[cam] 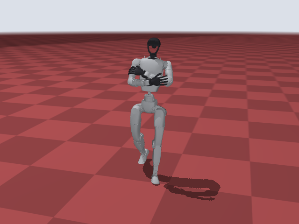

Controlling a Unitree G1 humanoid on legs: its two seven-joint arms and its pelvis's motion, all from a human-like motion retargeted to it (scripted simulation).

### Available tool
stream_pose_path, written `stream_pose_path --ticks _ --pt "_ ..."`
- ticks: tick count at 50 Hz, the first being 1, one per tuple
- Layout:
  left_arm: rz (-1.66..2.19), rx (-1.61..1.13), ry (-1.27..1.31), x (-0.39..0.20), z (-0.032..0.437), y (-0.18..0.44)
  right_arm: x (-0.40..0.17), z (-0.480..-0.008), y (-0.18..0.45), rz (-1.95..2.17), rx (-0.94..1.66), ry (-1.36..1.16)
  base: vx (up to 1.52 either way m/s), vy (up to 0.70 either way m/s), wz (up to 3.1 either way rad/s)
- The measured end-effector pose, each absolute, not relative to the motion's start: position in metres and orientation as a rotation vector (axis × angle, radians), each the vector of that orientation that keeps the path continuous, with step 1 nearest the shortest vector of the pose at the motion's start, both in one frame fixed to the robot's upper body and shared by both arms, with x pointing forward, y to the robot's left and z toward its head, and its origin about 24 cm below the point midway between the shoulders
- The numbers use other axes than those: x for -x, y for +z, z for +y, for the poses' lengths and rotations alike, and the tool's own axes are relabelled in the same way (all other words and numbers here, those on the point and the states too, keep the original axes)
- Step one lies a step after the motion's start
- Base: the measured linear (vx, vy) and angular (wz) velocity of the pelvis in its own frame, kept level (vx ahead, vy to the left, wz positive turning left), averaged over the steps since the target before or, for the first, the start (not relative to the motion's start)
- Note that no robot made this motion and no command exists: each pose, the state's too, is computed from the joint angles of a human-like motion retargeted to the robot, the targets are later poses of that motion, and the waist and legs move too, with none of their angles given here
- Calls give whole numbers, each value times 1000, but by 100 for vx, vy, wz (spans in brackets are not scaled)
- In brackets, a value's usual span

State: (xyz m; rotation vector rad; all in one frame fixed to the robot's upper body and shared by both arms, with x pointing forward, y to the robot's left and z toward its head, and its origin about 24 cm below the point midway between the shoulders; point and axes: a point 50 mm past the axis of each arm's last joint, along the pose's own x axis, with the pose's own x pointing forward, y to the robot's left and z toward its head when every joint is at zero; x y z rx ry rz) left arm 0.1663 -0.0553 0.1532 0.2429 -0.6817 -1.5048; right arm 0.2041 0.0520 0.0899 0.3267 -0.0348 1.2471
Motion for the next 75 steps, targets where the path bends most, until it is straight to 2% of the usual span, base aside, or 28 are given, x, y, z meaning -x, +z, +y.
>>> stream_pose_path --ticks 30,41,55,66,75 --pt "-690 -186 -1420 -167 -56 153 -206 54 95 -64 -239 1249 44 3 125" --pt "-682 -157 -1416 -167 -55 150 -202 57 92 -44 -293 1273 48 -27 78" --pt "-635 -261 -1475 -166 -61 142 -200 53 80 92 -419 1205 36 -27 97" --pt "-700 -307 -1390 -176 -58 158 -211 56 92 5 -281 1209 29 -10 24" --pt "-723 -319 -1417 -174 -57 158 -211 55 94 -17 -277 1225 38 -1 41"
